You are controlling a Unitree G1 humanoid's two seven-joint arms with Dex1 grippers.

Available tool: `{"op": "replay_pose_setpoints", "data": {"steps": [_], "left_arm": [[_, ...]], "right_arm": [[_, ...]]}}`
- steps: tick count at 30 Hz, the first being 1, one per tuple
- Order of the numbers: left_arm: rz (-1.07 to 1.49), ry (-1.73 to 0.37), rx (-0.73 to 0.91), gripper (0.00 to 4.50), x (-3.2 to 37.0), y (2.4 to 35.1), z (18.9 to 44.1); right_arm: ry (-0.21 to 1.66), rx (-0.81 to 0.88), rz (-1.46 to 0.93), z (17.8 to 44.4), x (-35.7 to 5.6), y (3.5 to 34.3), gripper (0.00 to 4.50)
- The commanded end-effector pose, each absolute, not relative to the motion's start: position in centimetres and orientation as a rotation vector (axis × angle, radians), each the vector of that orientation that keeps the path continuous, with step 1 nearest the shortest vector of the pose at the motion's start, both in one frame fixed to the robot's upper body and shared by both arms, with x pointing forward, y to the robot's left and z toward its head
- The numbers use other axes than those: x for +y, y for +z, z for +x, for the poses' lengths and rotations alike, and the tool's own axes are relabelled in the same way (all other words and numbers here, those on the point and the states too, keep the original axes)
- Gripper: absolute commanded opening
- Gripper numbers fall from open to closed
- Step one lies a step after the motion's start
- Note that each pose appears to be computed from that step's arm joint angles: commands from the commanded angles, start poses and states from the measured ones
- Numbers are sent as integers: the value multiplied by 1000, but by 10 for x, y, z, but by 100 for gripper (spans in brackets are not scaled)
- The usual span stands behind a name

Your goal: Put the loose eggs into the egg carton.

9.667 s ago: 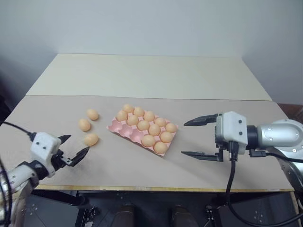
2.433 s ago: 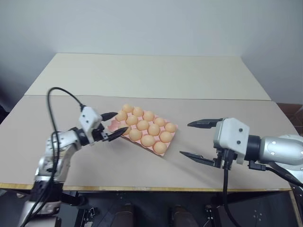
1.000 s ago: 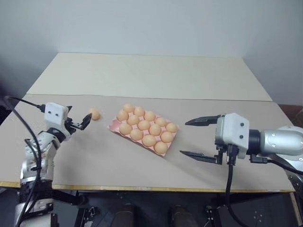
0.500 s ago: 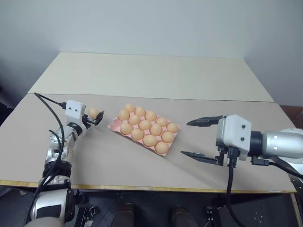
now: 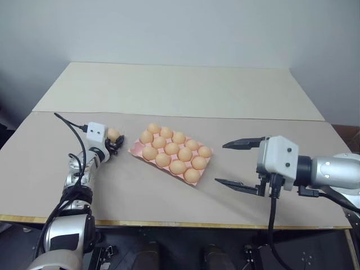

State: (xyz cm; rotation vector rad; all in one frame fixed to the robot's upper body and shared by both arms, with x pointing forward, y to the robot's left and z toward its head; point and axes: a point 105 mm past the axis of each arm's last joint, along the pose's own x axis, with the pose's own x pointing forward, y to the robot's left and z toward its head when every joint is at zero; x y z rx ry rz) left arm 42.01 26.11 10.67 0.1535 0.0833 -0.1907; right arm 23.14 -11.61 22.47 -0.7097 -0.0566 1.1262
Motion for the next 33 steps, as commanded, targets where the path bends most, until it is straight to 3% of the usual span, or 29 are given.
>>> {"op": "replay_pose_setpoints", "data": {"steps": [1, 7, 15, 19, 30, 33], "left_arm": [[203, -180, 41, 205, 264, 120, 423], [254, -227, -75, 205, 262, 144, 413], [346, -660, -136, 205, 224, 172, 357], [347, -793, -121, 205, 203, 170, 345], [353, -812, -95, 205, 186, 157, 362], [329, -797, -112, 292, 185, 159, 365]], "right_arm": [[1100, -94, -744, 230, -116, 233, 450], [1093, -93, -745, 230, -116, 233, 450], [1089, -88, -738, 230, -116, 232, 450], [1089, -96, -735, 231, -115, 232, 450], [1072, -102, -723, 229, -117, 234, 450], [1066, -101, -723, 228, -117, 234, 450]]}}
